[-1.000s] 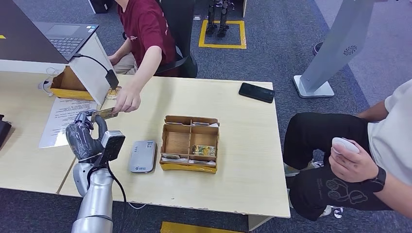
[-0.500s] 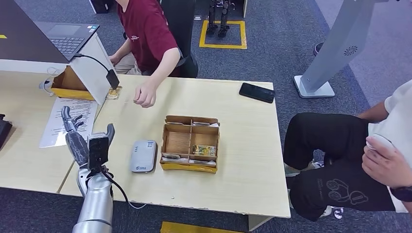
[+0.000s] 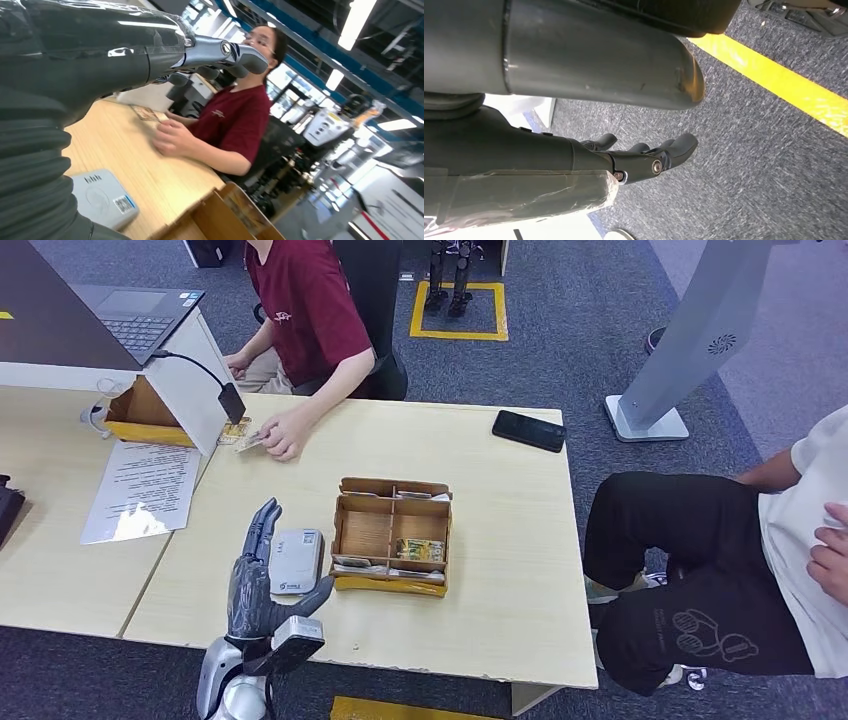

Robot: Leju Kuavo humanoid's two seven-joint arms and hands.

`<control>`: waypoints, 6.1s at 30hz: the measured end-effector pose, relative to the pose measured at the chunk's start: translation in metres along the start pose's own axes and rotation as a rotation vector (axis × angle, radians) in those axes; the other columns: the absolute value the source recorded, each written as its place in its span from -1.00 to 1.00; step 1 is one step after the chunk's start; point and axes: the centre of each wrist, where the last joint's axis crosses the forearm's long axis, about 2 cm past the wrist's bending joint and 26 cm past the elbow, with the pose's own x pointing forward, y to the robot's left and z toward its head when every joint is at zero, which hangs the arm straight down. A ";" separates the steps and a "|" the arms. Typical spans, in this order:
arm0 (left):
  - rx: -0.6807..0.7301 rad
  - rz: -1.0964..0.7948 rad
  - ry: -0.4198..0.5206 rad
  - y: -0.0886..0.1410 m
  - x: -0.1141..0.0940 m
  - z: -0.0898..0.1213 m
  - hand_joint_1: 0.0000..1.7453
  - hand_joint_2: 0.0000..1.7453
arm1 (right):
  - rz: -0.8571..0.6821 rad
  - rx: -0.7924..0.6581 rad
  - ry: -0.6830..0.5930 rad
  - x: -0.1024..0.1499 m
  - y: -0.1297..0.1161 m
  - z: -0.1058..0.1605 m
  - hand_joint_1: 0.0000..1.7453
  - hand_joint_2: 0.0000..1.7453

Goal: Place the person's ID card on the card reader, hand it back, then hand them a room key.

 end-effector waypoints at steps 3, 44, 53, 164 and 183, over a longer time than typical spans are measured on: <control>-0.034 0.000 -0.067 0.000 0.017 0.003 -1.00 1.00 | -0.011 -0.003 0.009 -0.001 0.000 0.000 -1.00 -1.00; -0.254 -0.499 -0.214 -0.033 0.030 0.007 -1.00 1.00 | 0.015 -0.006 -0.004 0.001 0.000 0.000 -1.00 -1.00; -0.259 -0.529 -0.153 -0.033 0.014 0.002 -1.00 1.00 | 0.022 -0.006 -0.004 0.001 0.000 0.000 -1.00 -1.00; -0.254 -0.436 -0.020 -0.046 -0.005 -0.011 -0.32 1.00 | 0.039 0.000 -0.030 0.008 0.004 0.002 -1.00 -1.00; -0.287 -0.400 0.018 -0.051 -0.013 -0.002 1.00 1.00 | 0.039 0.000 -0.034 0.008 0.004 0.002 -1.00 -1.00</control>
